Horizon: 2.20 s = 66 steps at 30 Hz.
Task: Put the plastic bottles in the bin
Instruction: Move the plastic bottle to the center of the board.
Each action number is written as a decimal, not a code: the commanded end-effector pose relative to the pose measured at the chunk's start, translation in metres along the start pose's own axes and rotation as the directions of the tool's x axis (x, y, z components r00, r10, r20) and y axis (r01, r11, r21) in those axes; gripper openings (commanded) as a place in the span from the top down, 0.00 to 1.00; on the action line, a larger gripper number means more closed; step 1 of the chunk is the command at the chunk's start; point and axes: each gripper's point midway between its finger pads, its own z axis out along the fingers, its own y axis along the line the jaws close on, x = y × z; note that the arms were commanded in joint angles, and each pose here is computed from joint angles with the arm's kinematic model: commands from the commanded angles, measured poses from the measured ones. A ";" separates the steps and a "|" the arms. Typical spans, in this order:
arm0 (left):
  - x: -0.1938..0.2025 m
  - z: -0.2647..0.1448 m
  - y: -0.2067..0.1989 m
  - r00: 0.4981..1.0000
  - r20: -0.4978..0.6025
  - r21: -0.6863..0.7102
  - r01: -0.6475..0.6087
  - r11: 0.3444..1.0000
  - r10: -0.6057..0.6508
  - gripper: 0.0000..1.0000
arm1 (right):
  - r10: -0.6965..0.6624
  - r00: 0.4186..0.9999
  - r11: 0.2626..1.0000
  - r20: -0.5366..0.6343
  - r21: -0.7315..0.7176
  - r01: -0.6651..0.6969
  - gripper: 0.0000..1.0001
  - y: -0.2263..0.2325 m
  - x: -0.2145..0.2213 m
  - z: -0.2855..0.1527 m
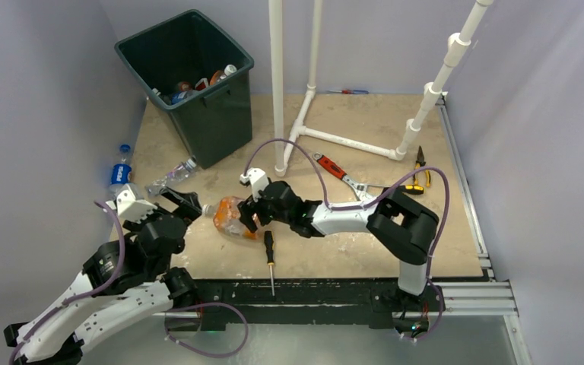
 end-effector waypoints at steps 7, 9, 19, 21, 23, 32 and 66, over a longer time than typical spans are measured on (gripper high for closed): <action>0.059 0.023 -0.012 0.995 -0.087 0.017 -0.041 0.999 0.042 0.01 | 0.043 0.999 0.999 0.009 -0.027 -0.043 0.04 -0.014 -0.001 -0.029; 0.080 0.029 -0.012 0.992 -0.125 0.011 -0.036 0.999 0.037 0.01 | 0.028 0.999 0.997 0.019 -0.070 -0.026 0.01 -0.006 -0.009 -0.032; 0.151 0.053 0.001 0.975 -0.221 -0.040 0.011 0.999 -0.020 0.01 | 0.043 0.998 0.996 -0.035 -0.080 -0.046 0.01 -0.015 -0.003 -0.038; 0.161 0.056 0.006 0.972 -0.233 -0.057 -0.007 0.998 -0.006 0.02 | 0.058 0.997 0.996 -0.051 -0.060 -0.061 0.01 -0.020 0.004 -0.040; 0.172 0.059 0.013 0.969 -0.248 -0.080 -0.023 0.997 0.002 0.03 | 0.073 0.996 0.996 -0.057 -0.049 -0.076 0.01 -0.023 0.010 -0.042; 0.211 0.077 0.030 0.933 -0.347 -0.131 0.051 0.990 -0.094 0.14 | 0.140 0.989 0.988 -0.036 -0.065 -0.142 0.02 -0.020 0.017 -0.052; 0.185 0.066 -0.024 0.949 -0.315 0.294 0.096 0.951 0.002 1.00 | 0.320 0.946 0.911 0.052 -0.292 -0.292 0.05 0.000 -0.018 -0.088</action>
